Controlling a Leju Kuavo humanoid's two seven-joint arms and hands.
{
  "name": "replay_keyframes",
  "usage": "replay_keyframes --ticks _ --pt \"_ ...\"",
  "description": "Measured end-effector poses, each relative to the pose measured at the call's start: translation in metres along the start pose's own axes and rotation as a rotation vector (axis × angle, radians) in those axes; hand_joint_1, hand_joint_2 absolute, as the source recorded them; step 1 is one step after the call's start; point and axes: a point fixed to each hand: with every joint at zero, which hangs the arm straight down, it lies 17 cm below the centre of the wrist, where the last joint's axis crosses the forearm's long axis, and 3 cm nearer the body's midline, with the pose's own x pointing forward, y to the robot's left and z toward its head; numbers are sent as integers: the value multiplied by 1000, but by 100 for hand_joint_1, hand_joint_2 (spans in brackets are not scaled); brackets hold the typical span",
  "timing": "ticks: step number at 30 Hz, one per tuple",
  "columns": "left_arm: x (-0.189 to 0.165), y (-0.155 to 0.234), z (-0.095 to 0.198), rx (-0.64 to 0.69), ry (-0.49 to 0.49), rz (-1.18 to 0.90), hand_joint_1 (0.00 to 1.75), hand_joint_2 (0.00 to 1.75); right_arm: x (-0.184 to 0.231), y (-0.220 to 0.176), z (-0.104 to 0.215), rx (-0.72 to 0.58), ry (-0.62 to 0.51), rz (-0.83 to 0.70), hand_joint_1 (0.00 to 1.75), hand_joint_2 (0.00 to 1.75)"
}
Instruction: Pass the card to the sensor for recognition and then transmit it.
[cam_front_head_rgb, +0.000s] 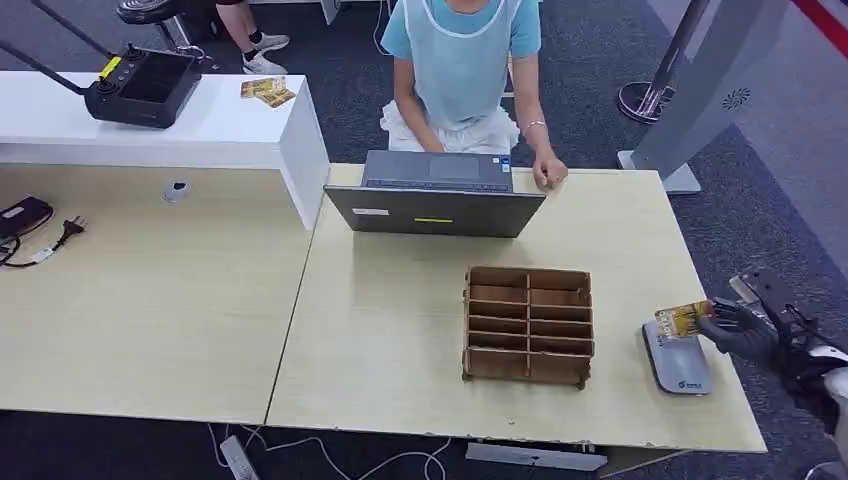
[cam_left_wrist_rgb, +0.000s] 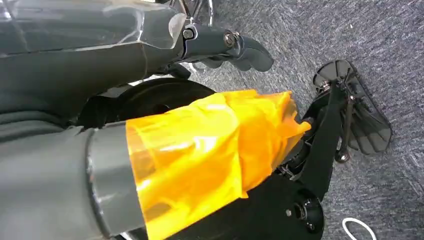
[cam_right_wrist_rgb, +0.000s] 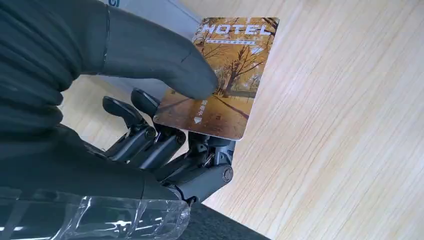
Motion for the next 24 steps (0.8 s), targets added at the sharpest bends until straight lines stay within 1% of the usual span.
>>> replay_keyframes --ticks 19,24 --pt "-1 0 0 0 5 3 0 0 -5 4 1 12 10 9 175 175" --pt "0 2 0 8 5 12 0 0 -21 13 8 38 35 -1 175 175"
